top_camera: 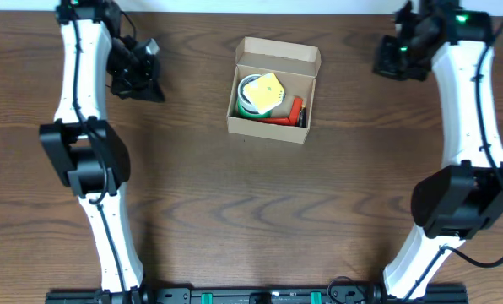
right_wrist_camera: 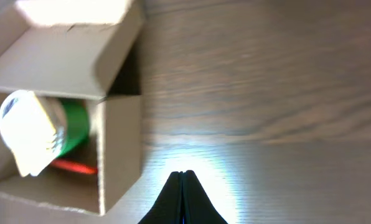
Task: Pack container
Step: 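Move both grippers to the box's upright lid flaps on the far side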
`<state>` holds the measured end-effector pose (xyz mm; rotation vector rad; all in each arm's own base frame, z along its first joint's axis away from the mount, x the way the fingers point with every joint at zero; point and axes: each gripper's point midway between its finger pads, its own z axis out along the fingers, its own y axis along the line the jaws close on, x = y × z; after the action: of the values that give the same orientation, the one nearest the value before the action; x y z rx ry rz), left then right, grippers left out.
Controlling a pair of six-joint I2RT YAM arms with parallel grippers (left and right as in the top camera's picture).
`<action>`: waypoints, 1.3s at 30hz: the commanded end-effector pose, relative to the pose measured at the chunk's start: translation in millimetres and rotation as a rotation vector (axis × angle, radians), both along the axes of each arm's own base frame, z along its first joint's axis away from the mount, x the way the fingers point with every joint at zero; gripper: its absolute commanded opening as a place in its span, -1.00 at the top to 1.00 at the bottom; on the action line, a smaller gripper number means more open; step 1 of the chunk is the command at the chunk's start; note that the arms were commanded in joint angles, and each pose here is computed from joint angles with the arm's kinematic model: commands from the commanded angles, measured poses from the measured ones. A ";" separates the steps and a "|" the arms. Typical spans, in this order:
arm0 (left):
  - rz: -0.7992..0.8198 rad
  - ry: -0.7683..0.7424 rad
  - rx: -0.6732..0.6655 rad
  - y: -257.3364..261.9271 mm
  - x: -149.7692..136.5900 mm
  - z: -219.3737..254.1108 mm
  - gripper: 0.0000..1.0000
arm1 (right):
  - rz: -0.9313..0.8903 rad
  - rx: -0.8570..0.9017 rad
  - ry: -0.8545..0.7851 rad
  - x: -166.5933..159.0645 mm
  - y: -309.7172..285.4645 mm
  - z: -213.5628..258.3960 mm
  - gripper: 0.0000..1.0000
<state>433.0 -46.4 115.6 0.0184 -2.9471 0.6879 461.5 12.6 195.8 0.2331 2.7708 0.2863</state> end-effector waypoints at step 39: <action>0.107 -0.078 -0.343 -95.1 58.4 -11.2 0.89 | -0.001 0.304 0.059 47.7 25.0 -78.1 0.97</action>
<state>484.4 -130.9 88.0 0.0852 -2.9531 0.9931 504.1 10.9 135.4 0.2737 2.7712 0.4114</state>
